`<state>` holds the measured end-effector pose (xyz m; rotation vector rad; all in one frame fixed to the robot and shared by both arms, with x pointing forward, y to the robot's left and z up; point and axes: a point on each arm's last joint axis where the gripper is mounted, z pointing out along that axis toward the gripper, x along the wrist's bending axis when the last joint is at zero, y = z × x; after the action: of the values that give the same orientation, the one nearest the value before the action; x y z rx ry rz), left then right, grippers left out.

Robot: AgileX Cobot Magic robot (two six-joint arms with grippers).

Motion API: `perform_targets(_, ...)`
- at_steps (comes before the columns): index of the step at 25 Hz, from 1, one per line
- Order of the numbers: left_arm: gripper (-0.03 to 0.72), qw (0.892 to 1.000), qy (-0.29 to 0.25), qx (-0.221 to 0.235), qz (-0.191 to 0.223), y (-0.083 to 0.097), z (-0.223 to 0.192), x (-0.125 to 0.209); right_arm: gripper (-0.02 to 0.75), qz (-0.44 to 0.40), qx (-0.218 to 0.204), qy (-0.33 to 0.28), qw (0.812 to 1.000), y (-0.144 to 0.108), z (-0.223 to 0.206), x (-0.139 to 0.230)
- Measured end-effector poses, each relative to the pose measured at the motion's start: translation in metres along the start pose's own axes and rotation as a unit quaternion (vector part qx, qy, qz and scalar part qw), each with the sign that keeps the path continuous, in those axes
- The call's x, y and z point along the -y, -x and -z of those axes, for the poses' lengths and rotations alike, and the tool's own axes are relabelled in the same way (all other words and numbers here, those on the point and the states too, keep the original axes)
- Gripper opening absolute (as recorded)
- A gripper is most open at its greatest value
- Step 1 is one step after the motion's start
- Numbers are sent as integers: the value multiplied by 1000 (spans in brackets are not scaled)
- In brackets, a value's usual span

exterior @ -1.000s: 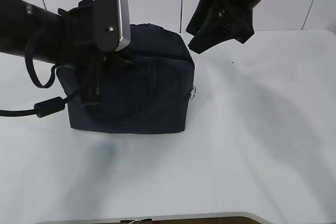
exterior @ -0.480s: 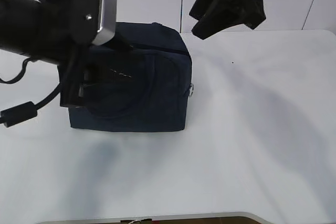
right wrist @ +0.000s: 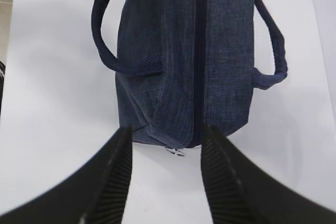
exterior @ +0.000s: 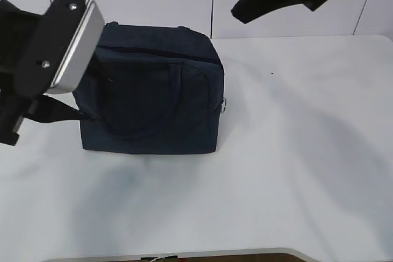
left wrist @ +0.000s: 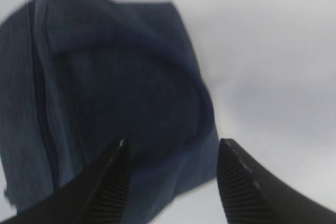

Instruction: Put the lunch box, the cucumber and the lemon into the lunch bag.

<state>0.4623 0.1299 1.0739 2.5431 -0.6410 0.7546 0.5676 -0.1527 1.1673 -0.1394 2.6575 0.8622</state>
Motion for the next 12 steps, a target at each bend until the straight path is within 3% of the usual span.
perform_targets(6,391,994,-99,-28,38,0,21,15,355,-8,27,10,1000,-9,27,-12)
perform_targets(12,391,981,-152,-73,95,3,56,21,355,-20,61,25,998,-23,60,-26)
